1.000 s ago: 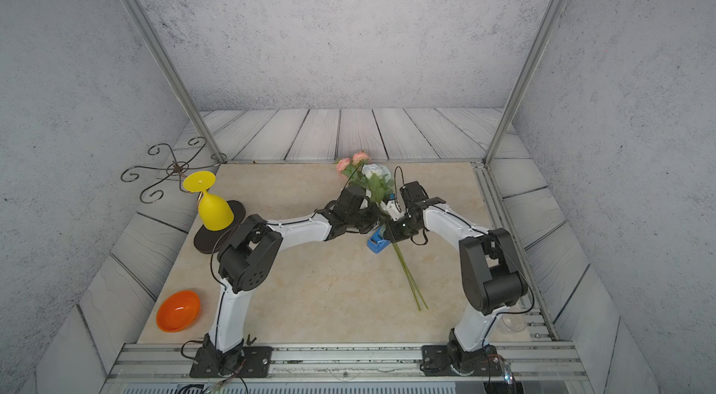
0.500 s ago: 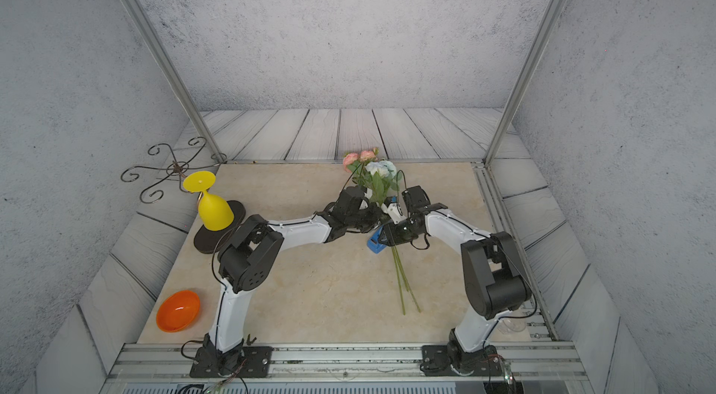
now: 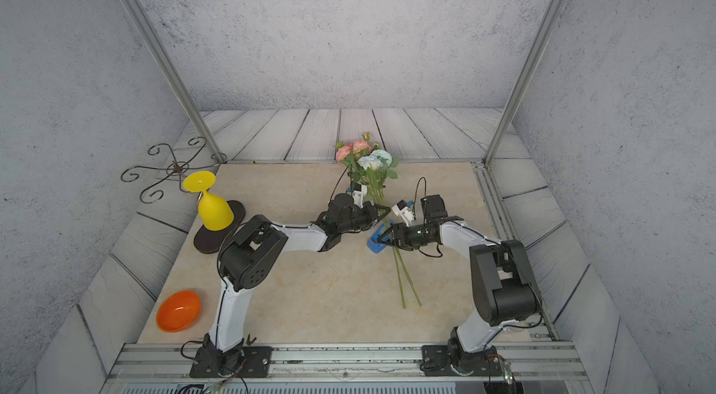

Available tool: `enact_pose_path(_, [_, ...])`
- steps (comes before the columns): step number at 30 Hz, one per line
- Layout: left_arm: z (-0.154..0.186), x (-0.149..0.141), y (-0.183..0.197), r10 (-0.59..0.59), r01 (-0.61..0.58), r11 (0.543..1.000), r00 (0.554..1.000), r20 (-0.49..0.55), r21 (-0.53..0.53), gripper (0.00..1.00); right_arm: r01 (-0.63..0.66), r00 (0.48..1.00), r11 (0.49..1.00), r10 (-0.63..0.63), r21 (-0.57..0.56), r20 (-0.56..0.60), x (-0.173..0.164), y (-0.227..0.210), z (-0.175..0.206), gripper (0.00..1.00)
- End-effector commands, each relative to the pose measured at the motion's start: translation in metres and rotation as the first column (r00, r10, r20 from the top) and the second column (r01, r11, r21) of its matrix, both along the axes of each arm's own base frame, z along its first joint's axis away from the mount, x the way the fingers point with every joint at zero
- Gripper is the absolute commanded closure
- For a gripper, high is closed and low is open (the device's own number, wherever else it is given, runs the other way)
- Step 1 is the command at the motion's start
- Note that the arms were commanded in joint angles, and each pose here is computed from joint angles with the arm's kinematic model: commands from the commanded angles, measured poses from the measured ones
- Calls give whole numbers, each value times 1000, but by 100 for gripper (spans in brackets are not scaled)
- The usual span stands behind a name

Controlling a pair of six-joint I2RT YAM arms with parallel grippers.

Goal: Wrap bouquets with tape
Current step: Wrap the tape around the bouquet.

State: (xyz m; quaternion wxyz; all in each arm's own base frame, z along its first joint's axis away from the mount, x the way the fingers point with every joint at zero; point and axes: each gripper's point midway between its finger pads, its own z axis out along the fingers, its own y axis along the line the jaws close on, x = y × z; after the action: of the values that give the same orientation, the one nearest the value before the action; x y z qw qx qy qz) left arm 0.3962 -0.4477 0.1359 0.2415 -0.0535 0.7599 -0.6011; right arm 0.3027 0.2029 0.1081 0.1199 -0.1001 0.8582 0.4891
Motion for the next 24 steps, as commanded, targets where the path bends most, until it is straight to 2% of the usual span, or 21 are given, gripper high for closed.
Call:
enact_pose_path(1, [39,5,0,16,1,991,992,127,-130,100,-2,1000,995,3,101,-9,2,4,4,46])
enact_pose_path(5, [48,4,4,31,-7,989,987,157,-149,100,23,999,986,-17,163,-41,10,4,-2,53])
enact_pose_path(12, [50,1,6,35,-4,982,986,161,-190,100,45,998,978,-35,205,-51,23,5,-7,49])
enact_pose_path(13, [51,1,6,35,-3,982,986,166,-189,100,48,998,977,-38,209,-53,24,5,-8,52])
enact_pose_path(14, [51,1,7,36,-3,982,985,170,-191,100,48,998,976,-36,214,-60,25,5,-9,59])
enact_pose_path(16, [49,0,7,32,0,982,985,169,-187,100,47,997,975,-32,217,-75,24,5,-10,85])
enact_pose_path(17, [48,-1,7,29,2,983,986,167,-183,100,54,996,977,-39,206,-76,24,3,-10,93])
enact_pose_path(19, [42,-2,9,31,-3,984,987,156,-177,100,70,996,986,-60,150,-65,21,-2,-12,100])
enact_pose_path(24, [26,-3,13,35,-18,990,992,125,-138,100,21,998,992,-27,-122,-52,1,-21,-27,100])
